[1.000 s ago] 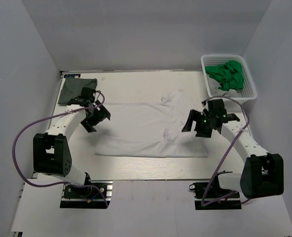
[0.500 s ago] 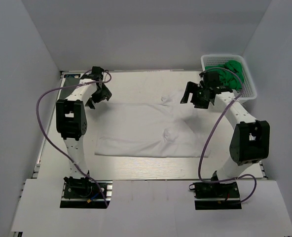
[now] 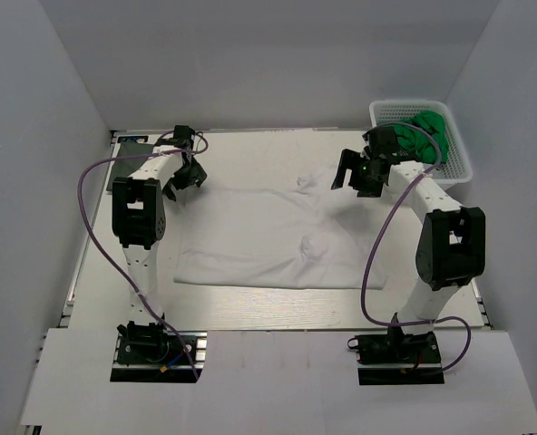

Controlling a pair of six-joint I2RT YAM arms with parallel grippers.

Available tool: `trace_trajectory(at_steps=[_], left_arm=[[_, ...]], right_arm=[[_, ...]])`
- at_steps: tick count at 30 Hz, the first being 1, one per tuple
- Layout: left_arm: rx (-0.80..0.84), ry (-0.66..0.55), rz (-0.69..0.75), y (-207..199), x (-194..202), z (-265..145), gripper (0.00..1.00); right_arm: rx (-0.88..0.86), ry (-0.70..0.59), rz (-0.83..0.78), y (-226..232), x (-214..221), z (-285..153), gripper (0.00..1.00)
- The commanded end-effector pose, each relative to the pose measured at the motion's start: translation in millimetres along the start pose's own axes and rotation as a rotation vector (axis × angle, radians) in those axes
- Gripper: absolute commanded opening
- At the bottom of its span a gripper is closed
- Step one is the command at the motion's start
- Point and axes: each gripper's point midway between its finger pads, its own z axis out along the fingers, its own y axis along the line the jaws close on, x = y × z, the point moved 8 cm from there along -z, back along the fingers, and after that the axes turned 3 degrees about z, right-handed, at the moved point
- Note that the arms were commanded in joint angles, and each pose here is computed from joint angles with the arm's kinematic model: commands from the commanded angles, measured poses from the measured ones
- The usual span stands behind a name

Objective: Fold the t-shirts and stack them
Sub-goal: Grap the side of the flattened tshirt furthest away from the robot with both arms

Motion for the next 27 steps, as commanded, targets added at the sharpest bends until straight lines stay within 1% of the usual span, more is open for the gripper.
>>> trace_trajectory(at_steps=[1, 3, 4, 7, 8, 10, 11, 13, 15, 17, 19, 20, 21, 23, 24, 26, 27], left_arm=[[0.064, -0.069, -0.028, -10.1, -13.9, -7.7, 1.00], [0.075, -0.034, -0.020, -12.7, -7.5, 0.7, 1.00], [0.085, -0.027, -0.019, -13.6, -6.8, 0.4, 0.98], [0.074, 0.005, -0.009, -13.2, 1.6, 11.2, 0.86], [0.074, 0.006, -0.009, -13.2, 1.6, 11.3, 0.78], [0.075, 0.025, -0.005, -12.0, 6.6, 13.6, 0.70], [0.074, 0.026, -0.004, -10.1, 9.6, 14.7, 0.56], [0.083, 0.014, 0.002, -10.1, 8.3, 13.2, 0.45], [0.084, 0.012, 0.011, -9.6, 9.7, 15.4, 0.32], [0.089, 0.004, 0.028, -10.1, 7.1, 13.9, 0.22], [0.083, 0.012, 0.042, -9.9, 8.0, 16.2, 0.15], [0.076, 0.023, 0.046, -9.9, 9.6, 19.1, 0.11], [0.081, 0.015, 0.053, -10.8, 7.0, 17.6, 0.04], [0.062, 0.026, 0.058, -8.9, 9.9, 21.1, 0.00], [0.056, 0.034, 0.061, -7.7, 11.3, 20.8, 0.00], [0.056, 0.034, 0.070, -7.3, 11.3, 20.9, 0.00], [0.050, 0.042, 0.074, -5.8, 14.3, 22.6, 0.00]], right_arm=[[-0.013, -0.030, -0.021, 5.5, -11.5, -4.1, 0.90], [-0.014, -0.035, -0.022, 6.1, -12.5, -5.7, 0.90], [-0.011, -0.031, -0.024, 5.3, -12.5, -3.2, 0.90], [-0.004, -0.025, -0.021, 3.9, -12.4, -1.5, 0.90], [-0.004, -0.024, -0.025, 4.3, -12.4, -1.1, 0.90], [-0.002, -0.022, -0.025, 4.1, -12.7, -0.1, 0.90], [-0.001, -0.021, -0.024, 3.9, -12.8, 0.7, 0.90], [0.001, -0.016, -0.026, 3.5, -12.4, 1.5, 0.90], [0.002, -0.016, -0.034, 2.6, -13.6, 3.1, 0.90], [0.005, -0.018, -0.048, 2.3, -14.8, 5.3, 0.90], [0.015, -0.036, -0.073, 2.2, -20.1, 7.0, 0.90], [0.022, -0.026, -0.078, 0.9, -19.4, 12.2, 0.90], [0.032, -0.045, -0.082, 0.7, -24.9, 12.9, 0.90], [0.047, -0.069, -0.086, 1.8, -33.8, 17.2, 0.90], [0.062, -0.070, -0.080, 1.1, -40.3, 27.1, 0.90], [0.076, -0.106, -0.078, 4.2, -56.0, 28.9, 0.90], [0.084, -0.098, -0.076, 3.5, -60.9, 42.9, 0.90]])
